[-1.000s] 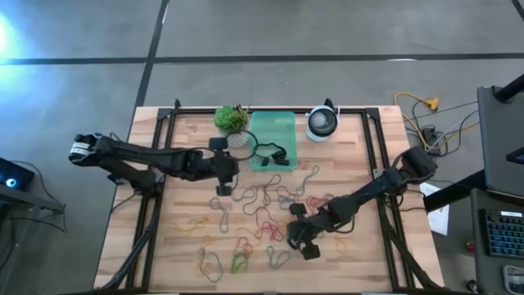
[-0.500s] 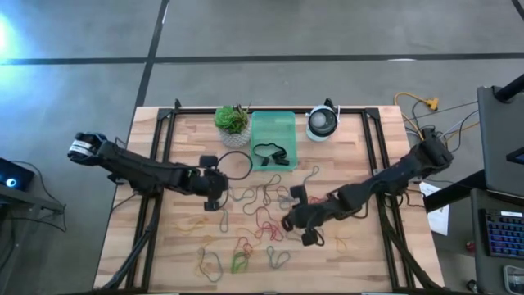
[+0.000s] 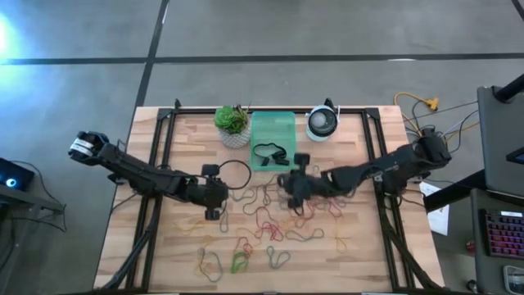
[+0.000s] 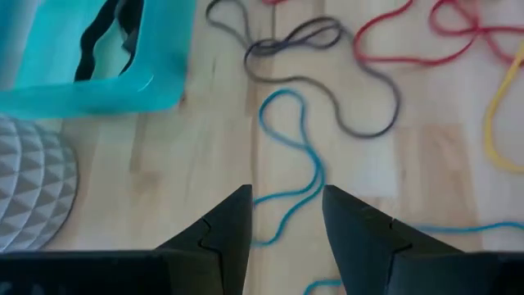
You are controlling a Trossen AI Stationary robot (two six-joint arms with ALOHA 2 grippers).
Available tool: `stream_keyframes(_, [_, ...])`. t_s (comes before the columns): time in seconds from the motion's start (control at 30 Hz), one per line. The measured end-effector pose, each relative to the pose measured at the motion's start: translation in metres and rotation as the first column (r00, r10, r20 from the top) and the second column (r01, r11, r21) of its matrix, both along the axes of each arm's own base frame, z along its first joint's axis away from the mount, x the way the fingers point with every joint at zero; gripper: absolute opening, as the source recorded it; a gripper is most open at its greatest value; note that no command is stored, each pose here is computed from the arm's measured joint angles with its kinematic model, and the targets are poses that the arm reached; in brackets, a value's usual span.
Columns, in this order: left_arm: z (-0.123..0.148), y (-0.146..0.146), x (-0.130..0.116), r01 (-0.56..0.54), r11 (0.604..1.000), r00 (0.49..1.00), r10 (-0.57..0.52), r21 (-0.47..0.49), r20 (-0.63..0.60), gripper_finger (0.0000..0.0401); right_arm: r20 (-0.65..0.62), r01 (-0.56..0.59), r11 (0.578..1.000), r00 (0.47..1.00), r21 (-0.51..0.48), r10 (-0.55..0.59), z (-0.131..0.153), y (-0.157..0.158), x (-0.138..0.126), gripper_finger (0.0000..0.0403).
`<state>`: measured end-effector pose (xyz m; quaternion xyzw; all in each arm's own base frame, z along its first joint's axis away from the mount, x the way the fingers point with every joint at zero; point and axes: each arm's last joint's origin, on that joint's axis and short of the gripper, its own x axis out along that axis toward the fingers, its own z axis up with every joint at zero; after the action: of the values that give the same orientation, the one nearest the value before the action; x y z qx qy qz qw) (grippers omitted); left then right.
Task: Pick and place rubber bands into bin
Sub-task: Put the black rubber band into the green bin, then put the blue rubber band into the green bin
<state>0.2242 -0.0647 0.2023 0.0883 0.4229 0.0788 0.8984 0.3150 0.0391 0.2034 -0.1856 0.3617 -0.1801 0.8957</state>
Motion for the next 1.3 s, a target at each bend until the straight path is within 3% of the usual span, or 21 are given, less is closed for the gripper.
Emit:
stream_keyframes(0.2, [0.003,-0.008,0.002,0.032,0.999,0.998,-0.03,-0.019,0.054,0.0135,0.007,0.179,0.984,0.984,0.01,-0.179,-0.002,-0.057,0.004,0.0009])
stream_keyframes(0.5, [0.004,-0.008,0.003,0.034,0.999,0.997,-0.033,-0.023,0.068,0.0135,0.01,0.231,0.955,0.971,0.184,-0.237,-0.016,-0.109,0.006,0.0009])
stream_keyframes(0.67, [0.005,-0.009,0.005,0.036,0.999,0.996,-0.034,-0.028,0.088,0.0135,0.001,0.191,0.948,0.98,0.256,-0.198,-0.019,-0.118,0.006,0.0034])
stream_keyframes(0.97, [0.004,-0.008,0.01,0.078,0.997,0.992,-0.079,0.014,0.094,0.0135,0.013,0.176,0.949,0.982,0.262,-0.186,-0.017,-0.119,0.006,0.0137])
stream_keyframes(1.13, [-0.009,-0.002,0.02,0.159,0.987,0.987,-0.16,0.022,0.013,0.0135,0.062,0.144,0.959,0.985,0.245,-0.163,-0.011,-0.118,0.009,0.0164])
stream_keyframes(1.3, [-0.019,0.015,0.028,0.125,0.991,0.988,-0.121,0.039,-0.097,0.0135,0.101,0.119,0.963,0.984,0.241,-0.147,0.001,-0.116,0.006,0.0173])
